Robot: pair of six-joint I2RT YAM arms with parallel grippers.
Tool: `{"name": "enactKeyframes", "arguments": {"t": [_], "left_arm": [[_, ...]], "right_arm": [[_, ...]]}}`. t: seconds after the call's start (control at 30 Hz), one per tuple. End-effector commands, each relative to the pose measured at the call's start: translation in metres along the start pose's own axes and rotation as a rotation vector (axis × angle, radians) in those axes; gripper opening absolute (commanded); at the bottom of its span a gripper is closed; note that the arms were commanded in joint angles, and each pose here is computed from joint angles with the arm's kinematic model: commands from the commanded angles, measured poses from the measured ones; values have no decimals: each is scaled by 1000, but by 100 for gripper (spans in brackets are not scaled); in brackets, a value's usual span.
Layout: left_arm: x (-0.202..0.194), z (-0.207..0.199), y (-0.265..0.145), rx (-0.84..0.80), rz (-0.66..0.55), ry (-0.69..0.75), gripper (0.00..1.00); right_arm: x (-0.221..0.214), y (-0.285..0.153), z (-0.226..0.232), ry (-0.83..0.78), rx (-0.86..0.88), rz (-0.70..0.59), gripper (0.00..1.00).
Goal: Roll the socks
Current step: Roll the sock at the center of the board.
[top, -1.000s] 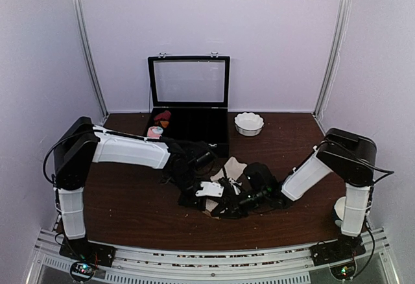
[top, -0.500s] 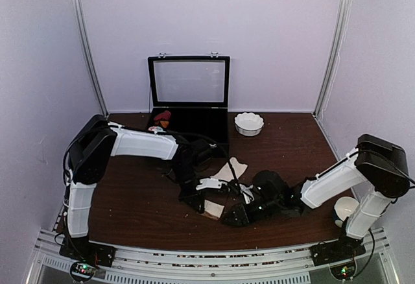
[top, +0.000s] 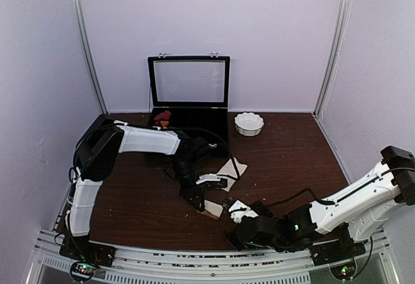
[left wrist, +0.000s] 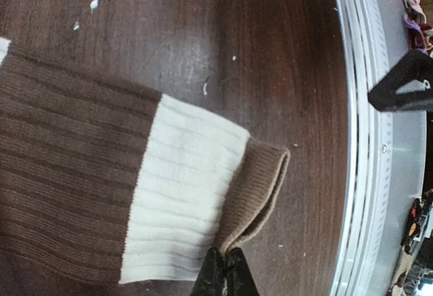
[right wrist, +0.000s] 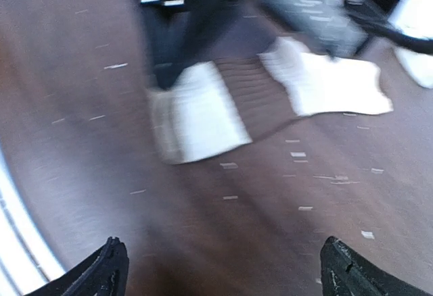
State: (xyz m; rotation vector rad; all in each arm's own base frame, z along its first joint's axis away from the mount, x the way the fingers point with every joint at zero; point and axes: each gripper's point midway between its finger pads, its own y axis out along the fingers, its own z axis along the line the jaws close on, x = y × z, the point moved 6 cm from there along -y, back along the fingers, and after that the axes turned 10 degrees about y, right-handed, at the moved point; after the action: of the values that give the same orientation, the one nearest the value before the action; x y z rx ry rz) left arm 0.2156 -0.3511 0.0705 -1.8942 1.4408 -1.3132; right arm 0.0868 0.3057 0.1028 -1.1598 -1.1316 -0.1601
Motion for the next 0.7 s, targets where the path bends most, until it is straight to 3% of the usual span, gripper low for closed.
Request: {"name": "enactKeyframes", "arguments": {"t": [0.0, 0.13, 0.23, 0.43, 0.67], "left_arm": [[2, -7, -3, -58, -37, -31, 0], [3, -1, -3, -79, -55, -64, 0], [4, 4, -4, -106, -65, -117, 0], [5, 15, -3, -170, -85, -214, 0], [-2, 20, 2, -167, -68, -243, 0]], "right_arm": [[16, -10, -44, 58, -340, -118, 100], [8, 0, -31, 94, -145, -80, 100], [11, 1, -22, 9, -73, -101, 98], [15, 3, 7, -283, 148, -114, 76], [32, 32, 9, -291, 288, -73, 52]]}}
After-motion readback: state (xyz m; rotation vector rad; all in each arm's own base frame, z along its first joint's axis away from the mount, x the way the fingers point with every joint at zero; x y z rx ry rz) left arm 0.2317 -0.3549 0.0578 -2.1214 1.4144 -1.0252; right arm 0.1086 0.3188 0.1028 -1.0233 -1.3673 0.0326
